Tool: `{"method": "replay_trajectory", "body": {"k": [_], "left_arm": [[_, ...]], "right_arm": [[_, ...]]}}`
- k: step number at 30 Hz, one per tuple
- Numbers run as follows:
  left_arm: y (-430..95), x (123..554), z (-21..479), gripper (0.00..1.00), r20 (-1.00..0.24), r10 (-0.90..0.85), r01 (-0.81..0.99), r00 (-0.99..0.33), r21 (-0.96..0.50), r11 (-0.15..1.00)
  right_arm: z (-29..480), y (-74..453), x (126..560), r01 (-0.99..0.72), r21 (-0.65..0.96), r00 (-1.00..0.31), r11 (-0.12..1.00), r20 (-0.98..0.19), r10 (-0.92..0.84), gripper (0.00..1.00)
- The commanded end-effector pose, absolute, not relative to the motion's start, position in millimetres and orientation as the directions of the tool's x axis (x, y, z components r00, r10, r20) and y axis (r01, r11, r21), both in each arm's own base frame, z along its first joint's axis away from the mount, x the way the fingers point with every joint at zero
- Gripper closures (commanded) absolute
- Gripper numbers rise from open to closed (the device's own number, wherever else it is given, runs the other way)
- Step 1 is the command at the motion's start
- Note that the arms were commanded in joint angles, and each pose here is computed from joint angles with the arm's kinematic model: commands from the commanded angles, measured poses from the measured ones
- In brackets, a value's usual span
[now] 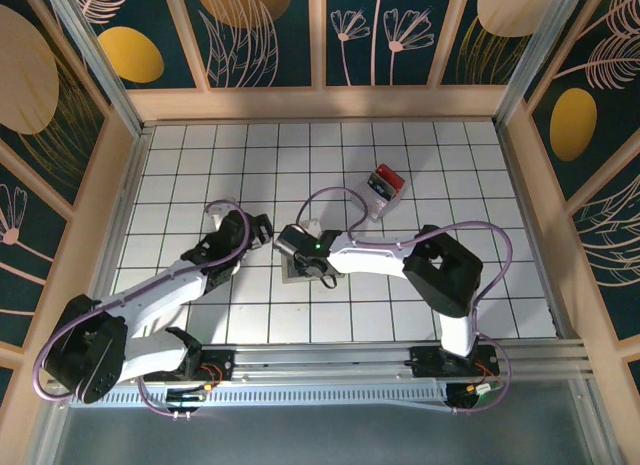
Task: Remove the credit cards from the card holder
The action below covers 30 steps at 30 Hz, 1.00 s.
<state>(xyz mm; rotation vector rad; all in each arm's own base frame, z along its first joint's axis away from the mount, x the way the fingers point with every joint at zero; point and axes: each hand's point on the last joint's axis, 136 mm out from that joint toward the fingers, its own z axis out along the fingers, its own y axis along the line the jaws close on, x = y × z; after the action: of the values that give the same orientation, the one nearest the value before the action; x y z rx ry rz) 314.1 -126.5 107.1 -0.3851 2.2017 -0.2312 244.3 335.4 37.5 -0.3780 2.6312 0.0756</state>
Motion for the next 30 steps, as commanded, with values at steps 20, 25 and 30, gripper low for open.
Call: {"method": "replay_trajectory", "body": {"k": [20, 25, 30], "left_arm": [[-188, 292, 45, 0.01, -0.715, 0.005, 0.019, -0.699, -0.012, 1.000], [-195, 282, 33, 0.01, -0.684, 0.015, 0.028, -0.729, -0.008, 1.000], [-185, 275, 22, 0.01, -0.666, -0.014, -0.023, -0.746, 0.004, 1.000]], "right_arm": [[24, 266, 264, -0.206, -0.007, -0.863, 0.978, -0.471, -0.185, 0.66], [38, 264, 271, -0.213, -0.012, -0.848, 0.977, -0.495, -0.191, 0.68], [64, 266, 275, -0.199, 0.013, -0.830, 0.980, -0.534, -0.161, 0.72]]}}
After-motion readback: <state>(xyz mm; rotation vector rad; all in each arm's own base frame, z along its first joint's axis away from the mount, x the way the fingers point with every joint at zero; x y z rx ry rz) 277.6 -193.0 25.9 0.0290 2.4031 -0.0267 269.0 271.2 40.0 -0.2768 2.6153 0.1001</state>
